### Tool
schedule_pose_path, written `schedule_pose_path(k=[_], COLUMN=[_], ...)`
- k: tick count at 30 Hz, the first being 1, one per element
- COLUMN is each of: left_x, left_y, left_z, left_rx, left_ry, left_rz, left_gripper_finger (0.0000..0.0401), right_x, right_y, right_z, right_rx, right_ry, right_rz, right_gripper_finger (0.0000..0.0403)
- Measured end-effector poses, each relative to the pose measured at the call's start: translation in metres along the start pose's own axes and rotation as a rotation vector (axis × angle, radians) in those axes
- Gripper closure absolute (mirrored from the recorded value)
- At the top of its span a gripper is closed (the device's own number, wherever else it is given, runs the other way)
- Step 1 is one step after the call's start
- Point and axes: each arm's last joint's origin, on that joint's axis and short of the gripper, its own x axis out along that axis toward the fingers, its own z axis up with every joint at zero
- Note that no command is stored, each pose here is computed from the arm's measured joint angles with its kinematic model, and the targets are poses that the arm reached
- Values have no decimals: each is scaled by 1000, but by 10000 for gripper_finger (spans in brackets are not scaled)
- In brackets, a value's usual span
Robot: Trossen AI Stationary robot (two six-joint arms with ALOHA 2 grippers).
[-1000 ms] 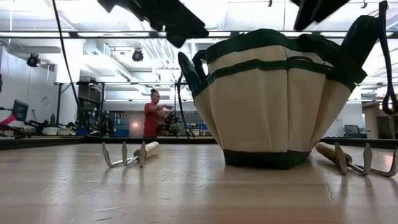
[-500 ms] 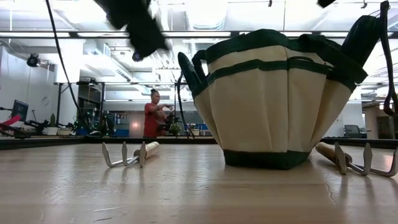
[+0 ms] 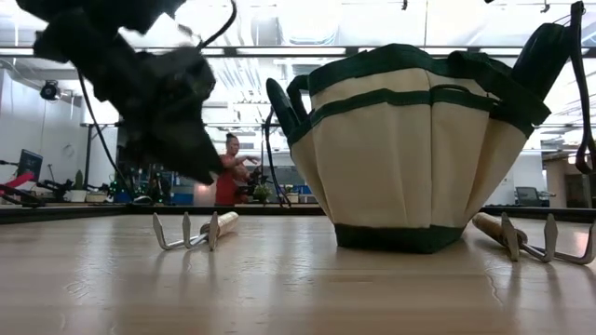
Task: Pick & Place Garden tools in Gardening bag
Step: Put the left hand rake into the gardening bag
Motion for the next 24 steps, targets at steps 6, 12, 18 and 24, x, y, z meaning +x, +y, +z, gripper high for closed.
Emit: schedule_pose_path(k=[6,12,18,24], left_x=[3,22,43,59], left_y=[5,0,-9,-10], left_z=[-2,-11,-14,-22], left_rx=[-71,-14,-4,54], left_ry=[-83,-36,17,97], left_rz=[67,82,96,203], left_gripper_finger=[157,131,132,133], right_x=[0,0,1,1], right_y=[0,-1,-1,0], right_z=[0,0,0,0], right_rx=[-10,-13,-9,-13], right_ry=[-3,-9,-10,-10], right_rz=[-10,-33,-34,-34], right_gripper_finger=[275,289,303,318])
